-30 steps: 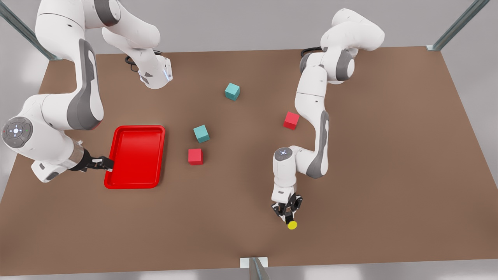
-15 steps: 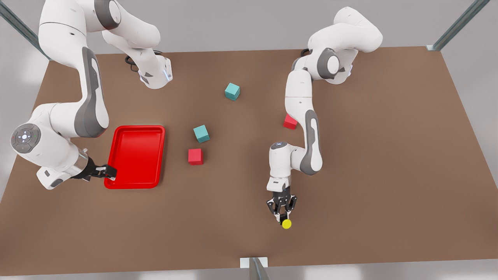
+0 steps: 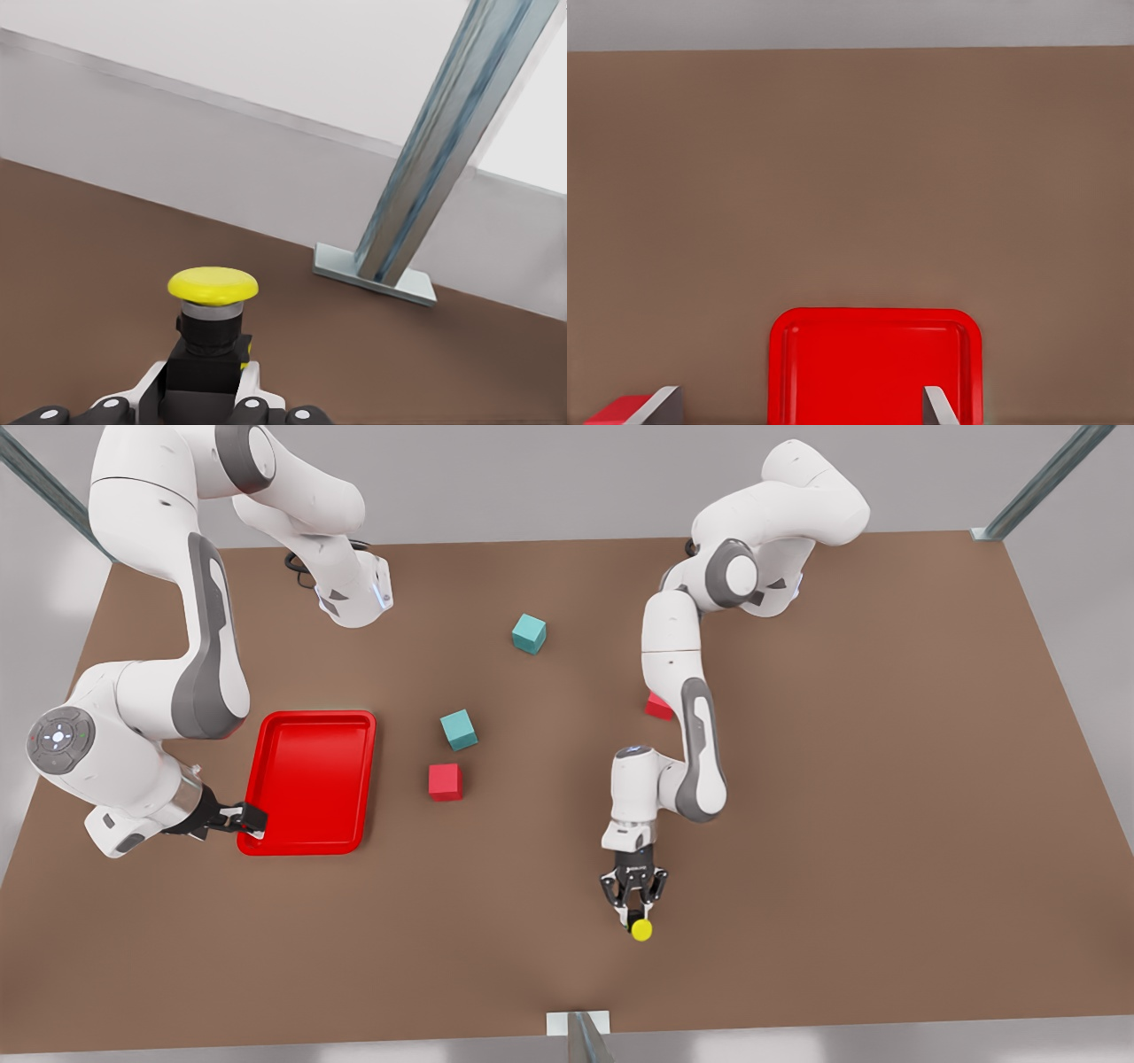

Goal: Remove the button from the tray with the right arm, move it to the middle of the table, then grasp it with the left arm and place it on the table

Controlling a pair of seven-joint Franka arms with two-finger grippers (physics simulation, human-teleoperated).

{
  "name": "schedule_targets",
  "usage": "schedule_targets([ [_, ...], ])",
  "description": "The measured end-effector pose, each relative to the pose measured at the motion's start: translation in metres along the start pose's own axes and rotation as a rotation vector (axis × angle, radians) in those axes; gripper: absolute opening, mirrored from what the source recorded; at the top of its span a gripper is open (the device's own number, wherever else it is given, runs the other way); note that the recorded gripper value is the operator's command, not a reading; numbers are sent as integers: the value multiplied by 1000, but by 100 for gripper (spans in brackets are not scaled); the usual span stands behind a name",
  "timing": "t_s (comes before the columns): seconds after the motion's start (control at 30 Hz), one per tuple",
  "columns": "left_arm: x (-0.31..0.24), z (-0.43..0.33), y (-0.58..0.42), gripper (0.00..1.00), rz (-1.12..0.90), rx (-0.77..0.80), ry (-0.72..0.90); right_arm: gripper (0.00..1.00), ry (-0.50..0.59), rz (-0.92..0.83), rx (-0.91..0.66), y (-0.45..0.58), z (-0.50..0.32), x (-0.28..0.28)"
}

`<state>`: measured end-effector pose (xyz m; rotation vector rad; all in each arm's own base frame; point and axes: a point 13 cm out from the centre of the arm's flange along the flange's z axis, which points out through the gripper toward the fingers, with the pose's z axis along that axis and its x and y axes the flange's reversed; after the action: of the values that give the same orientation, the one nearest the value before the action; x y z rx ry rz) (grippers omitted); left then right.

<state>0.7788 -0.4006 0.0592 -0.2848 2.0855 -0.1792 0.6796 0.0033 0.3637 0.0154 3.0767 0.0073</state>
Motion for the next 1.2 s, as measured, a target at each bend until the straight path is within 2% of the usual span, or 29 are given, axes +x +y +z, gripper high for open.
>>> schedule_targets([
  [0.37, 20, 2, 2, 32, 0, 10, 4, 100, 2, 2, -1, 1, 2, 0],
  [1.13, 19, 5, 7, 34, 16, 11, -21, 100, 10, 2, -2, 9, 6, 2],
  [1.17, 19, 5, 8, 35, 16, 10, -21, 100, 9, 3, -2, 9, 5, 2],
  [1.2, 19, 5, 8, 47, 16, 11, -21, 100, 8, 4, -2, 9, 5, 1],
])
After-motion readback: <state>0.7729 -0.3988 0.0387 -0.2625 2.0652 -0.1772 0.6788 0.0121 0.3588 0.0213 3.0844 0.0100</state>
